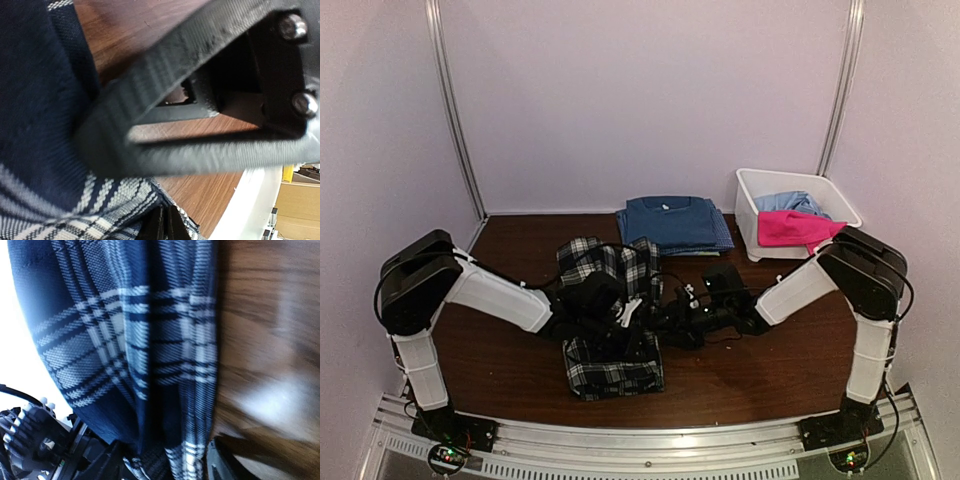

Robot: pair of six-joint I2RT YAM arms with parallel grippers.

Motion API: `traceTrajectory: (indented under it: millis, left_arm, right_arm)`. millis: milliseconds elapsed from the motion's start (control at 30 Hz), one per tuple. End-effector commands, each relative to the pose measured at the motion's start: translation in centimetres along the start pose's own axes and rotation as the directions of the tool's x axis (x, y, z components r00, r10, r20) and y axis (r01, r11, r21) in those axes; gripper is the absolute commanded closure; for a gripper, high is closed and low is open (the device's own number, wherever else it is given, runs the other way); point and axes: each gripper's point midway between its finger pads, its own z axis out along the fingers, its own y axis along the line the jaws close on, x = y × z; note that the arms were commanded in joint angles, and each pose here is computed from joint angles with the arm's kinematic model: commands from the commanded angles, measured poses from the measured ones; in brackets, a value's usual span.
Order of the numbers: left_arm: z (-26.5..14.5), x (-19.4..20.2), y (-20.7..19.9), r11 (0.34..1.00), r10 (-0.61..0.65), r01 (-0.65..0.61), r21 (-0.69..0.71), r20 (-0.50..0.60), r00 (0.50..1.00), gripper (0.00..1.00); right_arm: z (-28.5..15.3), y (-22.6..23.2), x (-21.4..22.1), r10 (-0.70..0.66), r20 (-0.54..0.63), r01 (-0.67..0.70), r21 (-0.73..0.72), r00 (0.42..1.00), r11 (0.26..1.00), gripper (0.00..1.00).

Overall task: Fold and stack the mixed laundry pile
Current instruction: Smooth out the rectangle-folded skirt at the center of the board.

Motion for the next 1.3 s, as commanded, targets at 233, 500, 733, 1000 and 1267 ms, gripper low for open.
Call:
traceTrajectory:
  millis: [233,500,733,1000,1267]
  left_arm:
    - [0.3,-0.7,-0.3,0.999,0.04,-0.039,0.009,-0.013,0.999,0.94]
    - [-3.1,-3.1,-2.8,0.986,0.153,-0.152,-0.068,0.007,0.988,0.73]
    - [-10.1,-2.5,-5.2,0.987,0.144,-0.135,-0.086,0.101,0.984,0.59]
    - [-11.9,5.5,2.9,0.988,-0.122,0.135,-0.077,0.159,0.98,0.68]
    - [-7.6,9.0,9.4,0.947,-0.239,0.248,-0.204,0.07,0.969,0.82]
  right_arm:
    - [1.4,0.5,0.8,-0.064,-0.058,0.066,0.02,0.996,0.998,0.3]
    - [2.5,-5.9,1.6,0.076,-0.101,-0.058,0.167,0.992,0.984,1.0]
    - [2.7,-6.2,1.7,0.074,-0.114,-0.055,0.163,0.991,0.985,1.0]
    - [2.5,-6.5,2.1,0.077,-0.134,-0.056,0.155,0.988,0.986,1.0]
    - [1.7,-8.2,3.3,0.076,-0.17,-0.042,0.197,0.982,0.98,1.0]
